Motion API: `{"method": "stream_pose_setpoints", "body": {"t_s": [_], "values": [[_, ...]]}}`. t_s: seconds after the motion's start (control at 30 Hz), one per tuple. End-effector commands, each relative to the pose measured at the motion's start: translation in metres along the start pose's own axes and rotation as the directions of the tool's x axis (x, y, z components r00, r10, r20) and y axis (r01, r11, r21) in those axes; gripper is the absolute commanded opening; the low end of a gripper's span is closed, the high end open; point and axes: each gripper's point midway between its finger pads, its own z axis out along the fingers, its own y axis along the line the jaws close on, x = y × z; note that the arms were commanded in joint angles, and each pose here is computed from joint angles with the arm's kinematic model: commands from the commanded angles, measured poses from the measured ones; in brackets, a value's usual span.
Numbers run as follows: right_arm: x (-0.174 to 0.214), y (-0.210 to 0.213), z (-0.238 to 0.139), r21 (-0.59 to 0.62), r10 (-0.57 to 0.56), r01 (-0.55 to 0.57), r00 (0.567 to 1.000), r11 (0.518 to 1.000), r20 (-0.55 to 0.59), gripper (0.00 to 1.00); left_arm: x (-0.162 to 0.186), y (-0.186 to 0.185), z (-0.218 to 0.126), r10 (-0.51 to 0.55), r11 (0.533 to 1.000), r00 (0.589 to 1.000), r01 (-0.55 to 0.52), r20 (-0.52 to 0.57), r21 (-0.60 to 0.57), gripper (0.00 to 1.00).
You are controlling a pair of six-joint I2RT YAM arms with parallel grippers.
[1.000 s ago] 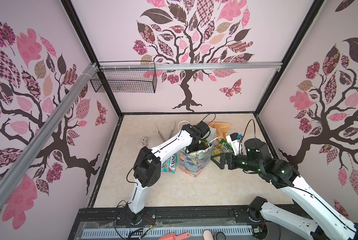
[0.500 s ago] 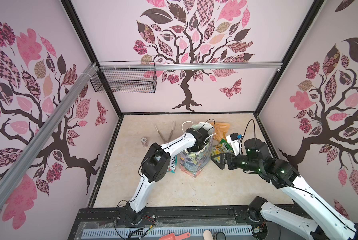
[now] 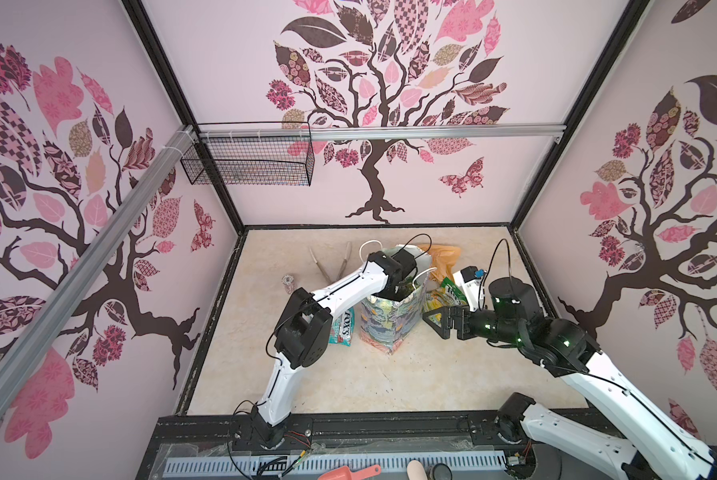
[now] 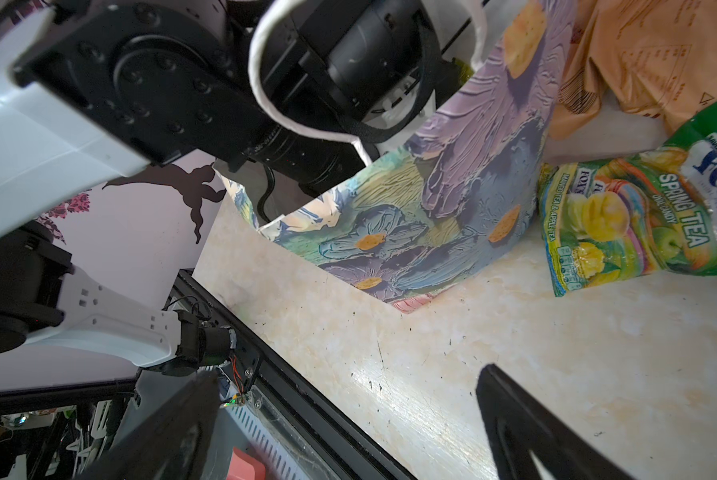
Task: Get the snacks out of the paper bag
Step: 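Lower the left gripper into the bag and grasp the yellow pack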
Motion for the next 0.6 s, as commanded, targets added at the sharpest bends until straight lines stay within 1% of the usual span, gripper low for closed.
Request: {"method": "stream_pose_setpoints", "body": {"t_s": [0.0, 0.33, 0.57], "values": [[-0.005, 0.003, -0.004, 0.000, -0.008, 0.008, 1.000, 1.000, 0.018, 1.00, -0.004, 0.007, -0.025, -0.009, 1.000, 0.998, 0.010, 0.056, -0.006, 0.00], [-0.007, 0.002, -0.003, 0.008, -0.007, 0.007, 1.000, 1.000, 0.026, 1.00, -0.015, 0.012, -0.071, -0.025, 1.000, 0.983, 0.025, 0.182, 0.003, 0.00], [-0.007, 0.001, -0.003, 0.009, -0.004, 0.004, 1.000, 1.000, 0.028, 1.00, -0.022, 0.013, -0.110, -0.034, 0.999, 0.957, 0.029, 0.288, 0.020, 0.00]]}}
